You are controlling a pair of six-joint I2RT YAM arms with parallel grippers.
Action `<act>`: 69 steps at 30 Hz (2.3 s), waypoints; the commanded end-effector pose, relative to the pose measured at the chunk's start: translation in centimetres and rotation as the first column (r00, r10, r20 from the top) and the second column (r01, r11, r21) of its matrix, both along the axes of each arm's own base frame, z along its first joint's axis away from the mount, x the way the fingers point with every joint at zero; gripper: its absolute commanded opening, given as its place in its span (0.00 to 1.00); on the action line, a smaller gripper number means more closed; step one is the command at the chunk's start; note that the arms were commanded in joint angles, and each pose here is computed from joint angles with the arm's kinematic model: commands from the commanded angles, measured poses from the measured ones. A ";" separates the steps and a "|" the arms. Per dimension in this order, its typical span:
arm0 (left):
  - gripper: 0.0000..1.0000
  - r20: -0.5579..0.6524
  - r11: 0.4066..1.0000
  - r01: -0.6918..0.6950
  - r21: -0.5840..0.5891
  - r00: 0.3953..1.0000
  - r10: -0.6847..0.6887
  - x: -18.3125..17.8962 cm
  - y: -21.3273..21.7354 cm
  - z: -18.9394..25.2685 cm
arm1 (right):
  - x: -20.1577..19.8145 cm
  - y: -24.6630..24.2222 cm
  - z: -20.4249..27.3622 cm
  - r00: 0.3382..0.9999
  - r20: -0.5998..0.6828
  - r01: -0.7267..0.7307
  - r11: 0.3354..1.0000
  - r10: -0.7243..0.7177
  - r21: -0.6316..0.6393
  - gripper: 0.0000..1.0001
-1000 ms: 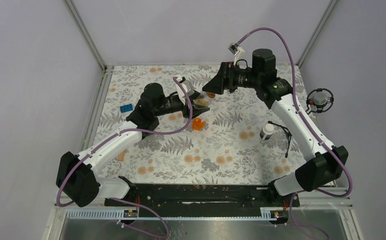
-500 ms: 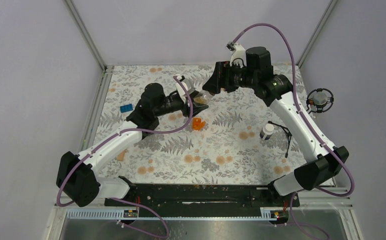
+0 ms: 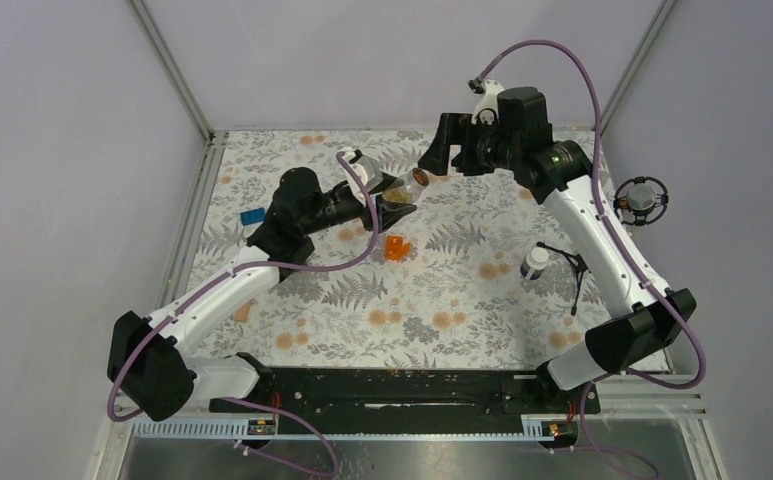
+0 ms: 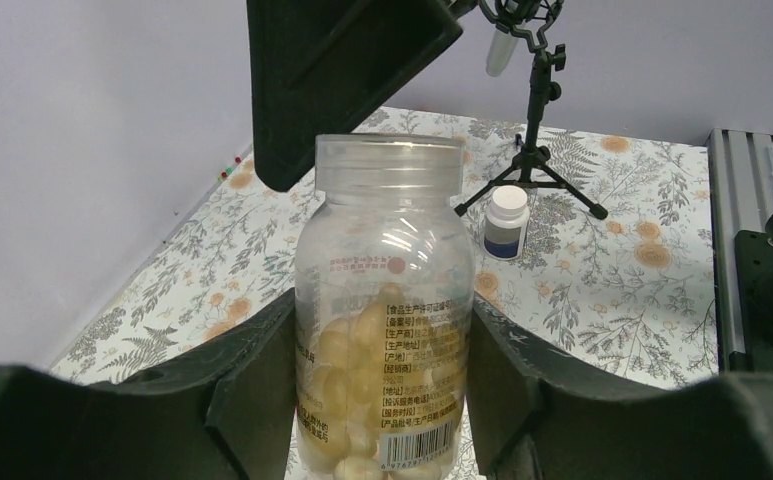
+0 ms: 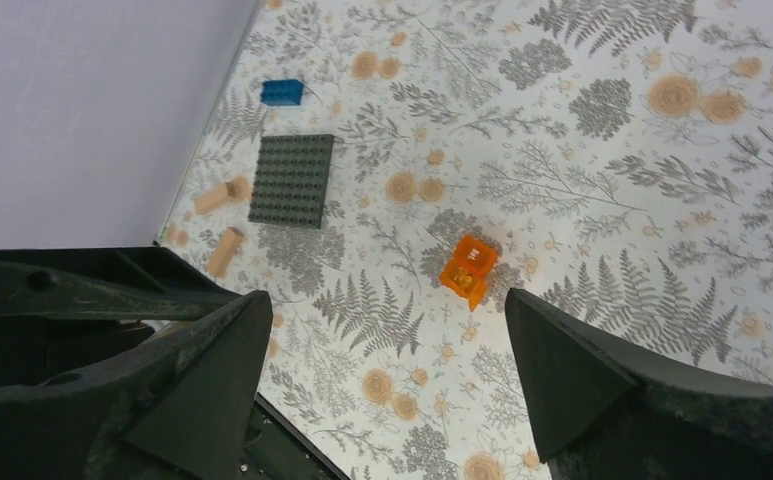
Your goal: Sort the pills into containers
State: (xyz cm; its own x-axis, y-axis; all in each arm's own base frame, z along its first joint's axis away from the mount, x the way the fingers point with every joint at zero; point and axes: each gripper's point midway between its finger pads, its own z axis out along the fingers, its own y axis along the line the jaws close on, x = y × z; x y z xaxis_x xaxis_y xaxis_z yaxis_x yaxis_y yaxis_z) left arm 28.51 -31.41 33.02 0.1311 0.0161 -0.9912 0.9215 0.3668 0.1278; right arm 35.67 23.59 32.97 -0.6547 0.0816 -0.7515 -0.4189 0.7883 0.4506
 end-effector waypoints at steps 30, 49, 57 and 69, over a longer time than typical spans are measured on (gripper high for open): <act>0.00 0.025 0.983 0.183 -0.018 0.983 -0.182 -2.5 -1.3 1.7 | -9.0 3.7 4.1 0.811 0.229 -0.558 0.829 0.538 0.026 0.49; 0.00 -0.012 1.000 -0.019 0.000 1.000 0.019 1.4 -0.5 -0.4 | -2.4 3.1 4.3 0.999 0.005 0.030 0.980 -0.031 0.199 0.82; 0.00 -0.034 0.995 0.097 0.023 0.995 -0.096 -0.7 -1.1 -1.1 | -8.2 4.4 5.4 0.820 0.299 -0.536 0.839 0.489 0.099 0.96; 0.00 -0.104 0.947 0.316 0.061 0.946 -0.309 -3.8 -2.2 -1.8 | -10.7 3.2 1.9 0.689 0.206 -0.697 0.713 0.695 -0.074 0.84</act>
